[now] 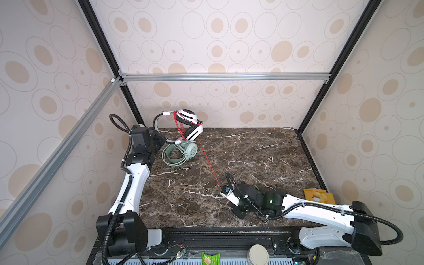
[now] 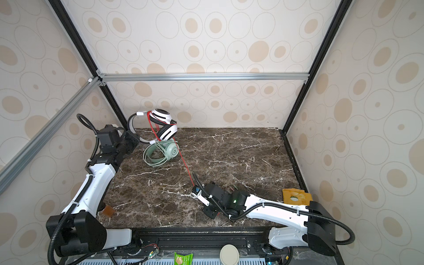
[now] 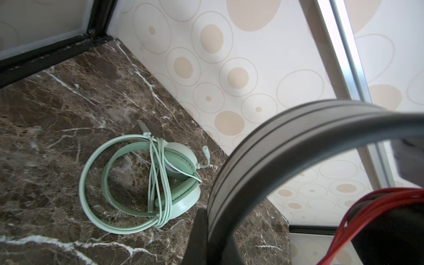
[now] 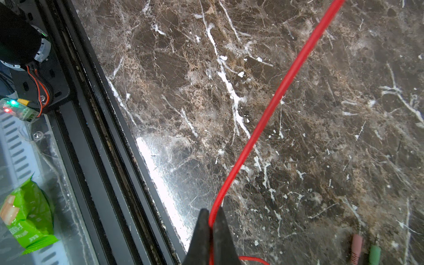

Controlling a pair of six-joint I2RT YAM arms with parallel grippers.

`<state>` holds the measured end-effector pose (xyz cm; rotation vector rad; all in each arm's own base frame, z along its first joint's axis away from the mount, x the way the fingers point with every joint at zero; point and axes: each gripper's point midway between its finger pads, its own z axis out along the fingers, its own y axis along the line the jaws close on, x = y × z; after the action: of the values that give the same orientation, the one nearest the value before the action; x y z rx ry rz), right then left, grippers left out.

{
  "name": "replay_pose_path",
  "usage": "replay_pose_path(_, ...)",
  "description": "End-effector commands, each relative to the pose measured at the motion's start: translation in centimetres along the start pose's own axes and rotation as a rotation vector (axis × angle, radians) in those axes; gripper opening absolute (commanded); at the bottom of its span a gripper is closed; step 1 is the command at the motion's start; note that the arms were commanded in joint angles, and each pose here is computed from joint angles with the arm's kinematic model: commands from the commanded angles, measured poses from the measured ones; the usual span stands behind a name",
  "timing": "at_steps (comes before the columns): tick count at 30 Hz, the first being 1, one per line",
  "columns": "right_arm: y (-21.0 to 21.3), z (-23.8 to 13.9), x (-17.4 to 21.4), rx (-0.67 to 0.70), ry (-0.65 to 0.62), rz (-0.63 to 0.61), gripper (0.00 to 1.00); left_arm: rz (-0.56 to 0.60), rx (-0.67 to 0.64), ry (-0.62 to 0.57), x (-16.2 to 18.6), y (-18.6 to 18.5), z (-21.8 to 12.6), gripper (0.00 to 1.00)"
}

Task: Wrap the headphones

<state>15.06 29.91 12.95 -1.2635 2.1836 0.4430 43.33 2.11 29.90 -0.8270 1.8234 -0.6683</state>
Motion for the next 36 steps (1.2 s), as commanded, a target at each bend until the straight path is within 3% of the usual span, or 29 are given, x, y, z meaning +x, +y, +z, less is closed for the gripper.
replay_pose_path(1,0.8,1.1,1.3,-0.025,0.050,-0.005,0.00,-0.049,0.214,-0.079,-3.1,-4.5,-1.1,0.00)
replay_pose_path(9,1.5,3.8,1.3,-0.051,0.096,0.012,0.00,-0.081,0.274,-0.073,-3.0,-4.1,-1.4,0.00)
replay_pose_path(26,3.0,5.7,-5.0,-0.108,0.057,-0.022,0.00,-0.110,0.376,-0.029,-2.2,-6.0,-3.1,0.00)
replay_pose_path(30,2.8,5.1,-4.6,-0.101,0.049,-0.012,0.00,-0.083,0.327,-0.057,-3.0,-6.1,-3.8,0.00)
replay_pose_path(36,2.4,2.5,-2.9,-0.091,0.044,0.002,0.00,-0.043,0.144,-0.176,-4.6,-4.2,-5.2,0.00)
